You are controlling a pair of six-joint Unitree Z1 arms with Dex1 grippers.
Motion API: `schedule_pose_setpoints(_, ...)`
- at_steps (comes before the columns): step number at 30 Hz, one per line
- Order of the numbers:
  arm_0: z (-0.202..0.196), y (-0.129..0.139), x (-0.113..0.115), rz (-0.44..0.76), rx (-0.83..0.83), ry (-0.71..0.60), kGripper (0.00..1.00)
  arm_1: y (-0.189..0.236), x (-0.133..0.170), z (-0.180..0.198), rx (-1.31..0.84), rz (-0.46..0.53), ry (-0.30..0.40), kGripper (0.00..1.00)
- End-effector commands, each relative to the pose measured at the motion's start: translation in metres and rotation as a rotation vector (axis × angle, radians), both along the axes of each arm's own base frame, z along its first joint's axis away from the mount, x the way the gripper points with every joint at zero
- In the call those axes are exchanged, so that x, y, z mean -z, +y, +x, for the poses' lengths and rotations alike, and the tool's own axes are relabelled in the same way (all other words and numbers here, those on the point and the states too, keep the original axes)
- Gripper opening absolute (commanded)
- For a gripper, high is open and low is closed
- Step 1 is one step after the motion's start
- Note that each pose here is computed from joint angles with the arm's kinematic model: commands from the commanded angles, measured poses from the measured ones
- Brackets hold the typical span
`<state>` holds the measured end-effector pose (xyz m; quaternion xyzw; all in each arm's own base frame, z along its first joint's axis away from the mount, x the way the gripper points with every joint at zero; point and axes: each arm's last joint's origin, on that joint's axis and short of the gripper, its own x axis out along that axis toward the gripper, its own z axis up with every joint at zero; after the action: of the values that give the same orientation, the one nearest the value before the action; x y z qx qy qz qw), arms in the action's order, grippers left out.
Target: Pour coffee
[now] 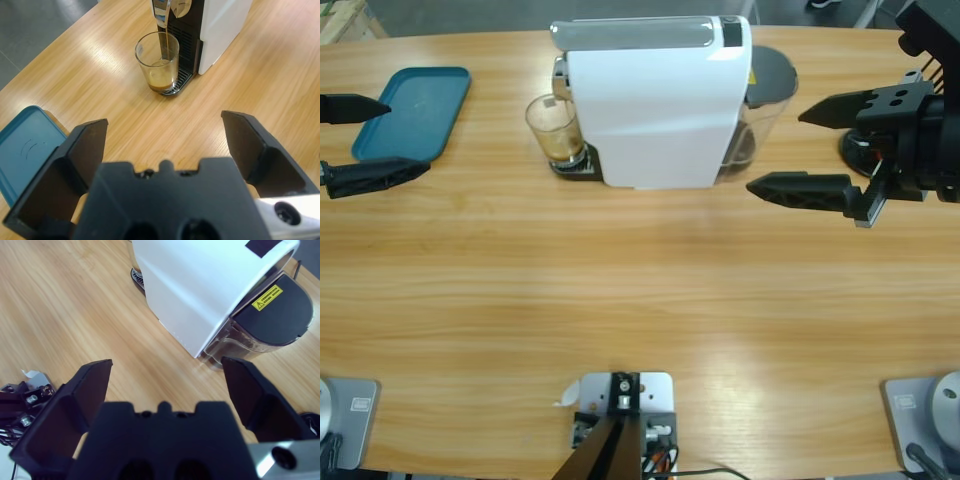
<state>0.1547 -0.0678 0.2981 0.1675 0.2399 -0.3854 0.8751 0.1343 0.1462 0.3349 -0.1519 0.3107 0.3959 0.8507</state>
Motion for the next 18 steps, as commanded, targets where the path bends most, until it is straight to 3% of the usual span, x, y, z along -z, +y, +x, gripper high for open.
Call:
schedule_pose_setpoints(1, 0.0017, -0.0028, 0.0137, 0.013, 0.031, 0.046, 0.996, 0.0052, 0.0095, 0.0028, -0.002, -0.031, 0.021, 1.000)
schedule_pose_setpoints(18, 0.0014, -0.0032, 0.0136, 0.006, 0.040, 0.049, 0.996, 0.0059, 0.0131, 0.0039, -0.006, -0.056, 0.026, 1.000)
